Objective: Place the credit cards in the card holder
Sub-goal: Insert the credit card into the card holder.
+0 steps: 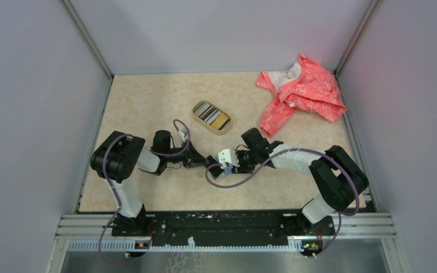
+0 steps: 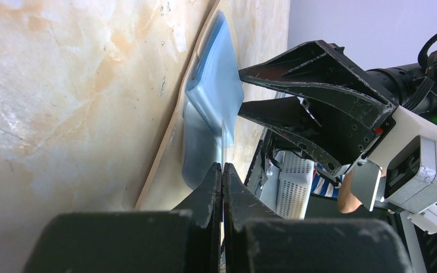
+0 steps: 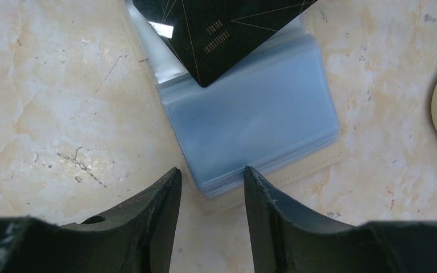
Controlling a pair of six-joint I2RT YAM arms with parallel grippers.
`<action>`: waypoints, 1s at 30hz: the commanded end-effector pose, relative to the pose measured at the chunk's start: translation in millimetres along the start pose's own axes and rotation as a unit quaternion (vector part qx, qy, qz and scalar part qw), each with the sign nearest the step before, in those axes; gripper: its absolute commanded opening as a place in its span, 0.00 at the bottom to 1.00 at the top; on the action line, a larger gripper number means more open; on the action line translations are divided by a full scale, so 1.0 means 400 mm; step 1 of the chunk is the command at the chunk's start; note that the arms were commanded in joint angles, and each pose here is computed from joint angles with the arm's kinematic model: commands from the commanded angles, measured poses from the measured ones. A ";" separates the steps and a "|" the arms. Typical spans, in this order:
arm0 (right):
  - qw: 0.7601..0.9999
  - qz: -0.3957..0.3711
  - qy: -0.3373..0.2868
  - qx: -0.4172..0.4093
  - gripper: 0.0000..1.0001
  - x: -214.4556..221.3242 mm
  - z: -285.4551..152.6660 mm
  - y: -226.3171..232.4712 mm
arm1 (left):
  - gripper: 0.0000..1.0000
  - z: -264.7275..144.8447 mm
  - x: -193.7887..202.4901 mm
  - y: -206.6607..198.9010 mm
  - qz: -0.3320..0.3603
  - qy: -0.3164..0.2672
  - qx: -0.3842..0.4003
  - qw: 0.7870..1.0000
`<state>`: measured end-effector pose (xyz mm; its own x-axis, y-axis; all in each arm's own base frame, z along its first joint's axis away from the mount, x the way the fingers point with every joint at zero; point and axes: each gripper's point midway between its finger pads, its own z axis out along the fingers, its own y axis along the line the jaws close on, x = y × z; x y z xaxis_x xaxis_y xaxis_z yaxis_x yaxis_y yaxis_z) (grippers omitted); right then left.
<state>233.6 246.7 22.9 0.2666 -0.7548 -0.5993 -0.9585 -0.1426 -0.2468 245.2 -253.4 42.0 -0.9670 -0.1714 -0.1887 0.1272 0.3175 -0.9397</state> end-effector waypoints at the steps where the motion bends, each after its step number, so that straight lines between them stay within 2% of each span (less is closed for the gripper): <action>1: 1.000 -0.008 0.000 -0.010 0.45 -0.014 0.007 -0.001 | 0.00 0.010 -0.015 0.002 0.019 -0.003 -0.002 1.000; 30: 1.000 -0.012 -0.004 -0.012 0.45 -0.024 0.005 0.002 | 0.00 0.066 0.013 0.057 -0.031 0.040 -0.062 0.997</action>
<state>232.5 247.6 23.2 0.2710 -0.7566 -0.5950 -0.9576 -0.1494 -0.2462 250.6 -271.9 24.8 -0.9844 -0.1307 -0.1182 0.0584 0.3911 -0.9185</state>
